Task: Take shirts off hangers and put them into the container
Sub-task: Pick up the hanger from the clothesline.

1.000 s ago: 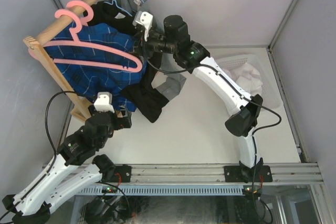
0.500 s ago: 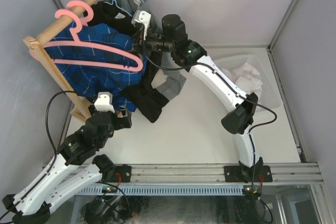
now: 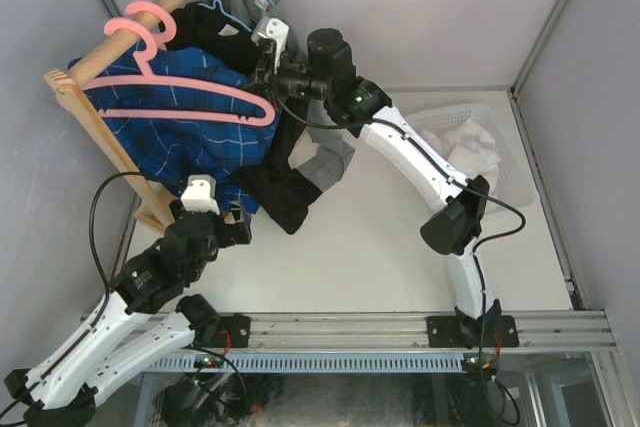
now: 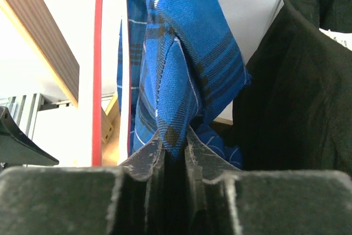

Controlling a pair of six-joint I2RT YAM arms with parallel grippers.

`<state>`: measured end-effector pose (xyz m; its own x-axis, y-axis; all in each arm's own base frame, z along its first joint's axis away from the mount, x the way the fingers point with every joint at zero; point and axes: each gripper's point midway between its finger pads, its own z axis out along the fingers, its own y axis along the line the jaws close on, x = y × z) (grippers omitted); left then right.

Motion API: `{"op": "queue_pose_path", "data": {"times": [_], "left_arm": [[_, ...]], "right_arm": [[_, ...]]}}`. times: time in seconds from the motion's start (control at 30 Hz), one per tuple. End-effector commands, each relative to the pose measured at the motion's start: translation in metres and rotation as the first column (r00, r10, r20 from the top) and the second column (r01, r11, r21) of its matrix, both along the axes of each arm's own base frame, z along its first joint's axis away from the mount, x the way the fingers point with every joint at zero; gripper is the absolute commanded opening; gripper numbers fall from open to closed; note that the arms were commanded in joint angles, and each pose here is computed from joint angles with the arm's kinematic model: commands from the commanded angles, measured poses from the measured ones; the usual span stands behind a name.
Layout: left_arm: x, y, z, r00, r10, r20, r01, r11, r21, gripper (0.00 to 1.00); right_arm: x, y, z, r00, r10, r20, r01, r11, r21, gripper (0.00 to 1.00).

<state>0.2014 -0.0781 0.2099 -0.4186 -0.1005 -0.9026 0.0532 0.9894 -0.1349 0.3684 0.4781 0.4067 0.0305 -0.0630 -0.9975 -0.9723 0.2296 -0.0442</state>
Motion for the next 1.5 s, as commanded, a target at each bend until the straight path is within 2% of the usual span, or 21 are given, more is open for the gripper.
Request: {"op": "queue_pose_path", "data": {"times": [0.0, 0.07, 0.27, 0.43, 0.7, 0.87, 1.07, 1.27, 1.47], "left_arm": [[0.003, 0.002, 0.000, 1.000, 0.014, 0.003, -0.014, 1.000, 0.014, 1.00], [0.003, 0.003, 0.000, 1.000, 0.016, 0.003, -0.016, 1.000, 0.016, 1.00], [0.003, 0.003, 0.000, 1.000, 0.016, 0.002, -0.016, 1.000, 0.016, 1.00], [0.003, 0.002, 0.000, 1.000, 0.014, 0.002, -0.014, 1.000, 0.014, 1.00], [0.003, 0.001, -0.001, 1.000, 0.010, -0.003, -0.010, 1.000, 0.018, 1.00], [0.003, 0.002, -0.001, 1.000, 0.016, 0.001, -0.016, 1.000, 0.018, 1.00], [0.003, 0.003, 0.001, 1.000, 0.020, 0.008, -0.020, 1.000, 0.013, 1.00], [0.003, 0.000, 0.001, 1.000, 0.005, 0.007, -0.005, 1.000, 0.008, 1.00], [0.002, -0.002, 0.003, 1.000, -0.008, 0.018, 0.008, 1.000, -0.009, 1.00]], "right_arm": [[-0.022, -0.013, 0.070, 0.997, -0.001, 0.077, -0.011, 0.988, 0.151, 0.06], [-0.025, -0.017, 0.083, 0.997, -0.014, 0.079, -0.001, 0.983, 0.186, 0.00], [-0.035, -0.031, 0.110, 0.998, -0.059, 0.034, 0.046, 0.953, 0.301, 0.00], [-0.050, -0.046, 0.134, 0.994, -0.095, 0.057, 0.064, 0.912, 0.405, 0.00], [-0.053, -0.062, 0.136, 0.988, -0.156, 0.006, 0.140, 0.899, 0.415, 0.00], [-0.047, -0.085, 0.098, 0.957, -0.278, -0.084, 0.290, 0.897, 0.332, 0.00], [-0.072, -0.118, 0.035, 0.949, -0.262, -0.174, 0.297, 0.928, 0.223, 0.00], [-0.097, -0.152, -0.005, 0.920, -0.284, -0.270, 0.331, 0.932, 0.150, 0.00], [-0.123, -0.182, -0.057, 0.865, -0.349, -0.360, 0.382, 0.924, 0.021, 0.00]]}}
